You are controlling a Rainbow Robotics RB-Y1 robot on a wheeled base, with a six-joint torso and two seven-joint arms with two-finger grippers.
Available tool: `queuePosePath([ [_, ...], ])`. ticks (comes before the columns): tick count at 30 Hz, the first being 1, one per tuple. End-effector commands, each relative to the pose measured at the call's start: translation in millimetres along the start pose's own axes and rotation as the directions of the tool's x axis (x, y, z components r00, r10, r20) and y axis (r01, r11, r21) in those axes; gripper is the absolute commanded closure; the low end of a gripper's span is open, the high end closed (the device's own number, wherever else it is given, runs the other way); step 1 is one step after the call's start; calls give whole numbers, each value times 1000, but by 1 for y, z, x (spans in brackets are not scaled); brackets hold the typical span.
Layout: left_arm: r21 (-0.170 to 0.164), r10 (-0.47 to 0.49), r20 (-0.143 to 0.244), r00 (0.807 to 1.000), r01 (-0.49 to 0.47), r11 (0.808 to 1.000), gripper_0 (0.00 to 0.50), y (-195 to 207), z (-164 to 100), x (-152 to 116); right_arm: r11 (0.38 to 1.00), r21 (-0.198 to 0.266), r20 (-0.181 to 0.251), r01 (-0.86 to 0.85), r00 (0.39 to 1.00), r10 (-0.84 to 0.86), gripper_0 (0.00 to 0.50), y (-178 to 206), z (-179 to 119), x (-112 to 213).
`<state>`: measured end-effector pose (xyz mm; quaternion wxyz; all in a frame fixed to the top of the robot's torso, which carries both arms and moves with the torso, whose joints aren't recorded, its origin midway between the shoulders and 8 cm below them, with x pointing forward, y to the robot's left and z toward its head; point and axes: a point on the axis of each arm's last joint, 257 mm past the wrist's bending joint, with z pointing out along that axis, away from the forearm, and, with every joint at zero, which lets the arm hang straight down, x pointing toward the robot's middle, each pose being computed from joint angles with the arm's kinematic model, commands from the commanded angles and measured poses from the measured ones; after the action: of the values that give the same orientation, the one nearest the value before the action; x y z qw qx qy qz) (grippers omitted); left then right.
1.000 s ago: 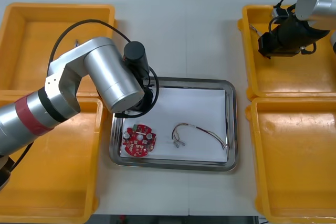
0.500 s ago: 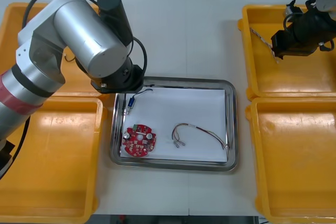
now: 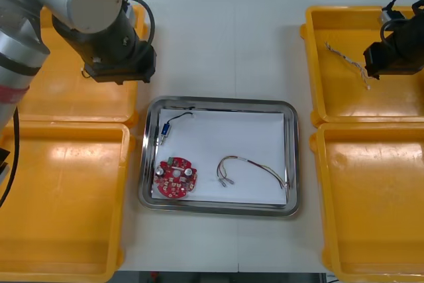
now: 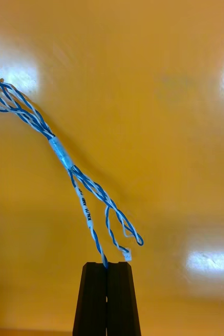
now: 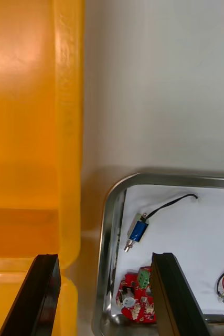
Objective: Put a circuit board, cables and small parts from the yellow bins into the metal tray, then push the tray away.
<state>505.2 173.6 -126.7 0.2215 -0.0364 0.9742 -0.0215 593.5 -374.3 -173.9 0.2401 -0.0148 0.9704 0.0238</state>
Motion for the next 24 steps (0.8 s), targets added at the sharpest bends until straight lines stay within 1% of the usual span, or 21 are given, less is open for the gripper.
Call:
queuePosePath([
  [1, 0, -17, 58, 998, 17, 1000, 0, 19, -28, -47, 998, 51, 1, 34, 999, -34, 500, -31, -15, 7],
  [6, 15, -74, 71, 995, 73, 997, 0, 33, -23, -70, 996, 72, 5, 47, 999, -47, 500, -41, -17, 15],
  [12, 8, -94, 74, 993, 93, 996, 0, 63, -14, -93, 996, 77, 4, 44, 999, -44, 500, -45, -18, 18],
  [16, -14, -94, 84, 992, 96, 995, 0, 81, -9, -107, 996, 82, 3, 41, 999, -41, 500, -47, -17, 19],
  [18, -24, -100, 89, 991, 102, 994, 0, 89, -6, -112, 996, 82, 3, 41, 999, -41, 484, -47, -17, 19],
  [19, -30, -100, 92, 991, 104, 994, 0, 94, -4, -116, 996, 82, 3, 41, 999, -41, 453, -47, -17, 19],
  [20, -30, -100, 92, 991, 104, 994, 0, 94, -4, -116, 996, 82, 3, 41, 999, -41, 453, -47, -17, 19],
  [21, -33, -111, 98, 989, 114, 993, 0, 99, -1, -121, 996, 82, 2, 42, 999, -43, 370, -47, -17, 19],
  [22, -32, -117, 98, 988, 121, 992, 0, 101, 1, -121, 996, 82, 2, 42, 999, -43, 317, -47, -17, 19],
  [23, -30, -127, 107, 986, 131, 991, 0, 105, 4, -126, 996, 82, 4, 42, 999, -43, 44, -47, -17, 19],
  [24, -28, -127, 111, 986, 131, 991, 0, 105, 4, -127, 996, 82, 3, 41, 999, -41, 8, -47, -17, 19],
])
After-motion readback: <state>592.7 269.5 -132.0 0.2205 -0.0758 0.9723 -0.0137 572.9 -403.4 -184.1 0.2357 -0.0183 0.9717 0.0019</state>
